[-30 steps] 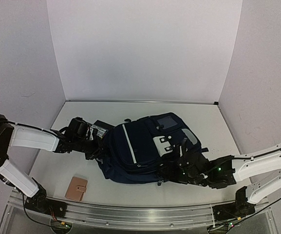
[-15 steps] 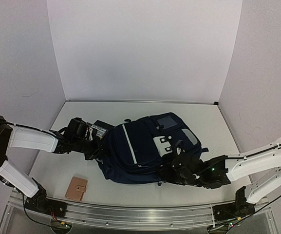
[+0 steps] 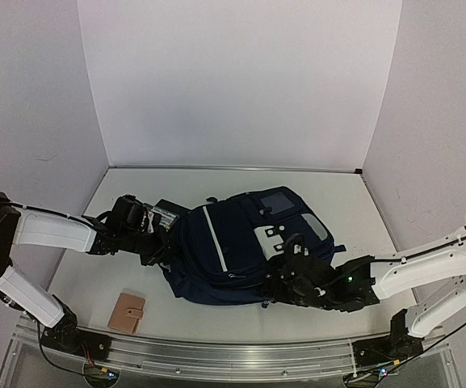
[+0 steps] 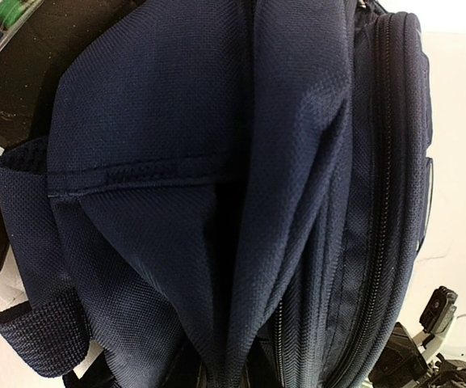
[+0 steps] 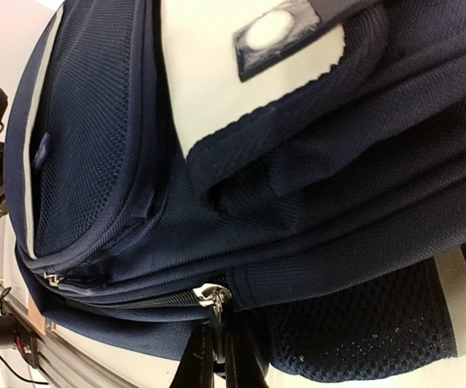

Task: Pack the student bag
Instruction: Unzip the student bag at the center of the board.

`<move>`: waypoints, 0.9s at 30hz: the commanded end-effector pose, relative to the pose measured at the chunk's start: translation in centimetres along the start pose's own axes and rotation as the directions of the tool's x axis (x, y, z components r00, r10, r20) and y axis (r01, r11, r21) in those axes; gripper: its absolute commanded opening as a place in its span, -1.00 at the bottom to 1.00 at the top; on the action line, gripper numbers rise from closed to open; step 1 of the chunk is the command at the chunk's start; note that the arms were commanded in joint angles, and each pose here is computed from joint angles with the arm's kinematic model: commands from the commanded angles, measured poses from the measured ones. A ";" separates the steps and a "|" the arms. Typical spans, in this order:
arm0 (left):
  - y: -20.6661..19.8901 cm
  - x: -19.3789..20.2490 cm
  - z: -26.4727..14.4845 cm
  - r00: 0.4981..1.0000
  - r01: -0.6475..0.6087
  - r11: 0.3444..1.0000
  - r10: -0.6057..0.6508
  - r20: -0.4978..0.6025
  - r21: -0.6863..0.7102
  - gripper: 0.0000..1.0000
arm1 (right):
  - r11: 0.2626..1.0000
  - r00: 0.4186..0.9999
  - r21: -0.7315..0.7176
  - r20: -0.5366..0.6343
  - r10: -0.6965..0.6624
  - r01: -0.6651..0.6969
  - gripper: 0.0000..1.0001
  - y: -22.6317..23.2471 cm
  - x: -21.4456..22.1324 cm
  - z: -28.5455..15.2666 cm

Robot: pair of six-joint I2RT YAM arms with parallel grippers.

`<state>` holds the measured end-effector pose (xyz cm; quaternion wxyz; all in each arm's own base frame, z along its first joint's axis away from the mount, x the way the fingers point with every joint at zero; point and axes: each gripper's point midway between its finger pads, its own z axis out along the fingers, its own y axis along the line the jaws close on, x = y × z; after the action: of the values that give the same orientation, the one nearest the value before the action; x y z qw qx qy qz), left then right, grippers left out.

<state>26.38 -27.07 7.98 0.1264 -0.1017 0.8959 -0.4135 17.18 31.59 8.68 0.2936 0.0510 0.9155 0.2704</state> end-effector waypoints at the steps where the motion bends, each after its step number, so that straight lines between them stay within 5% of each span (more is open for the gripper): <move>1: -2.4 -0.6 -0.8 0.999 -0.024 0.996 0.021 0.041 0.086 -1.00 | 0.999 1.000 -0.037 -0.026 0.009 -0.010 -1.00 1.8 0.1 -0.5; 15: -2.8 -0.3 -0.9 0.997 -0.014 0.995 0.006 0.077 0.097 -0.99 | 0.959 0.975 -0.277 -0.192 -0.112 0.056 -1.00 12.5 6.0 0.1; 27: -4.1 1.8 -0.4 0.996 -0.024 0.993 0.013 0.093 0.119 -0.99 | 0.913 0.966 -0.393 -0.175 -0.189 0.107 -1.00 21.3 7.2 1.8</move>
<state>25.44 -27.23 7.50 0.1565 -0.1298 0.8936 -0.4003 11.97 46.59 8.99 0.2089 -0.0793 0.9196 0.3230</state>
